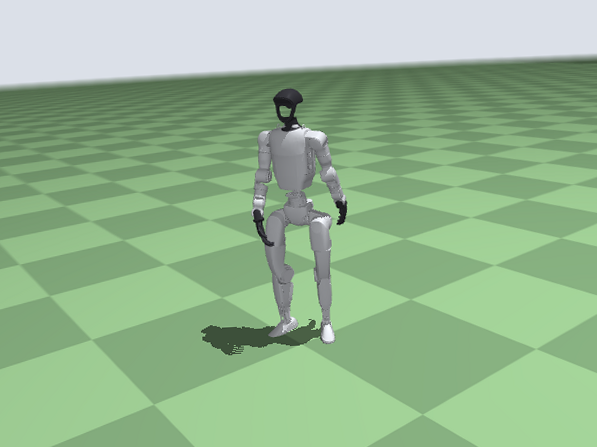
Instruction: In place motions
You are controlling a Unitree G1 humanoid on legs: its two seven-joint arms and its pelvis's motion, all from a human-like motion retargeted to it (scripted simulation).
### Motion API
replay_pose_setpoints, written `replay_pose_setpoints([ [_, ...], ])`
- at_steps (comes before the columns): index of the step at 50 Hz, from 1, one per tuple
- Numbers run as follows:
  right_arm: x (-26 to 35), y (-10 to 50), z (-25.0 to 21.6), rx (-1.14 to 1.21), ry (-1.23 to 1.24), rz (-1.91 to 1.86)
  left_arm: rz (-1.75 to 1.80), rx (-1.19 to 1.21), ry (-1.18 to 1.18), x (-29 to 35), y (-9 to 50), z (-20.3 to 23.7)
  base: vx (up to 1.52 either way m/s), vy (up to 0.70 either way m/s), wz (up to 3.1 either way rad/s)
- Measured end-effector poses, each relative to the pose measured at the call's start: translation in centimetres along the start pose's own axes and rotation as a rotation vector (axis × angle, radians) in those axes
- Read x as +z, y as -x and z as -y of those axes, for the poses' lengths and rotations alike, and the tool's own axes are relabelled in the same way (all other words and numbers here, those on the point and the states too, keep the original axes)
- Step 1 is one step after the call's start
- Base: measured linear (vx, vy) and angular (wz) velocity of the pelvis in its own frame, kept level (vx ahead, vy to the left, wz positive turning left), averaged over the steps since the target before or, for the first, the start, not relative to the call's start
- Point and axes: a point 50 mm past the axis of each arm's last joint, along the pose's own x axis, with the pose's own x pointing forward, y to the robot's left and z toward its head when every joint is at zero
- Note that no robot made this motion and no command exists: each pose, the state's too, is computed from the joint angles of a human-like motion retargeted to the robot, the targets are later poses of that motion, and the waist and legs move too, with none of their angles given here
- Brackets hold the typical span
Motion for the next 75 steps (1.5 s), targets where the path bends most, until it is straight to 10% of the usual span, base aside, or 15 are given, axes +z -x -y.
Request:
replay_pose_setpoints([
  [6, 9.8, 1.3, -1.3, 0.036, 0.236, 0.349, -0.228, -0.021, 0.04, -9.3, -0.4, -0.3, 0.03, 0.04, -0.34],
  [12, 9.0, 1.5, -0.4, -0.038, 0.363, 0.339, -0.123, -0.005, 0.065, -4.7, -0.4, -0.6, 0.03, -0.03, 0.2],
  [25, -22.9, 6.0, -4.0, -0.153, -0.417, -0.606, 0.954, -0.107, -0.209, 27.9, 16.2, 8.1, 0.02, -0.07, 0.39],
  [37, -33.7, 14.6, -10.6, -0.44, -0.938, -0.941, 1.463, -0.137, -0.606, 33.2, 29.9, 14.2, -0.03, -0.03, -0.1],
  [47, -25.3, 7.4, -4.6, -0.404, -0.684, -0.677, 0.876, -0.046, -0.47, 25.9, 13.8, 8.2, 0.01, 0.08, -0.02],
  [56, 0.2, 0.2, 1.0, -0.145, -0.228, 0.103, 0.096, -0.086, 0.229, 4.3, 1.0, 0.4, -0.05, 0.06, -0.31],
  [63, 13.1, 2.6, -0.4, -0.025, 0.167, 0.501, -0.179, -0.005, 0.353, -7.6, 0.0, -2.3, 0.0, 0.0, 0.0],
  [75, -0.1, 0.5, 1.6, -0.19, 0.173, 0.096, 0.279, -0.082, 0.242, 11.6, 3.4, 2.3, 0.04, -0.03, 0.22],
])
